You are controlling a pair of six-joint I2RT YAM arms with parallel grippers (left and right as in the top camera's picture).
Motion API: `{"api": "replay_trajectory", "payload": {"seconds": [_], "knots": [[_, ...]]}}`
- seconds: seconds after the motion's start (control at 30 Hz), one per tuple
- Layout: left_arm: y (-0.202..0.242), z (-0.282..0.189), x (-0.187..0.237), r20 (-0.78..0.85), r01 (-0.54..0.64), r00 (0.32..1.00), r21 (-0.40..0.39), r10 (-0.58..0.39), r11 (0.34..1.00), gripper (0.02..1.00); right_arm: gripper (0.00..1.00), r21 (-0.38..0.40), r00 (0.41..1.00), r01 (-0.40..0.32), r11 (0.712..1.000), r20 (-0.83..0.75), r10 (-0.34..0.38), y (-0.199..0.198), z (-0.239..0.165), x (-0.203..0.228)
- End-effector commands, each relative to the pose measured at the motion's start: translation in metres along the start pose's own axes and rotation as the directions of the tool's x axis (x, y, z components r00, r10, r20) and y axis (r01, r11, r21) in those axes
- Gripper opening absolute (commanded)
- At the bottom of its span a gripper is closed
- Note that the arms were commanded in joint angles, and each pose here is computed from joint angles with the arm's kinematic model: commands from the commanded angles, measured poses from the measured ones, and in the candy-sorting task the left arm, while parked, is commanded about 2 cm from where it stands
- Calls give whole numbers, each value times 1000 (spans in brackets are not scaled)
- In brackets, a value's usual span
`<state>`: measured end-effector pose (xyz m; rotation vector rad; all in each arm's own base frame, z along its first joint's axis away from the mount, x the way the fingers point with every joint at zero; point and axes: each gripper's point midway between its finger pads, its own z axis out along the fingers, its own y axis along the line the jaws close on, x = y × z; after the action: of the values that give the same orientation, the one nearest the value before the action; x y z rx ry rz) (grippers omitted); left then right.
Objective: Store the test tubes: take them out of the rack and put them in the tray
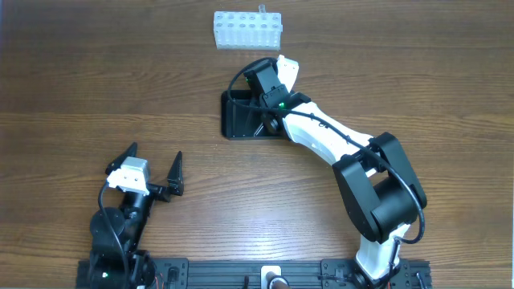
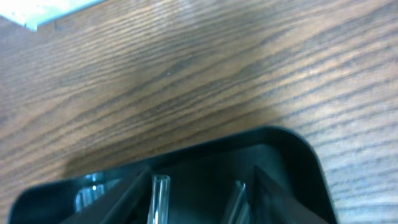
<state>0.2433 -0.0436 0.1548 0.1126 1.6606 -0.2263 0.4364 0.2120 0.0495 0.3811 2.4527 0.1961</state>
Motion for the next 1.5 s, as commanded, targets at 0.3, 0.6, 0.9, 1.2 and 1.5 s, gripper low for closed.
{"api": "replay_trajectory", "payload": {"seconds": [0.3,0.6,0.9,1.2,1.5], "knots": [[-1,0,0,4,-18,1000,7,18,1000,998,584,-54,972,147,988,191,-135,45,-49,-66],[-1,0,0,4,-18,1000,7,18,1000,998,658,184,789,263,947,524,-321,47,-90,-169],[-1,0,0,4,-18,1000,7,18,1000,998,682,172,690,243,955,661,-295,58,-57,-194],[-1,0,0,3,-18,1000,7,18,1000,998,678,201,650,277,940,681,-337,58,-14,-186],[-1,0,0,3,-18,1000,7,18,1000,998,673,180,645,253,951,701,-304,56,2,-197]]}}
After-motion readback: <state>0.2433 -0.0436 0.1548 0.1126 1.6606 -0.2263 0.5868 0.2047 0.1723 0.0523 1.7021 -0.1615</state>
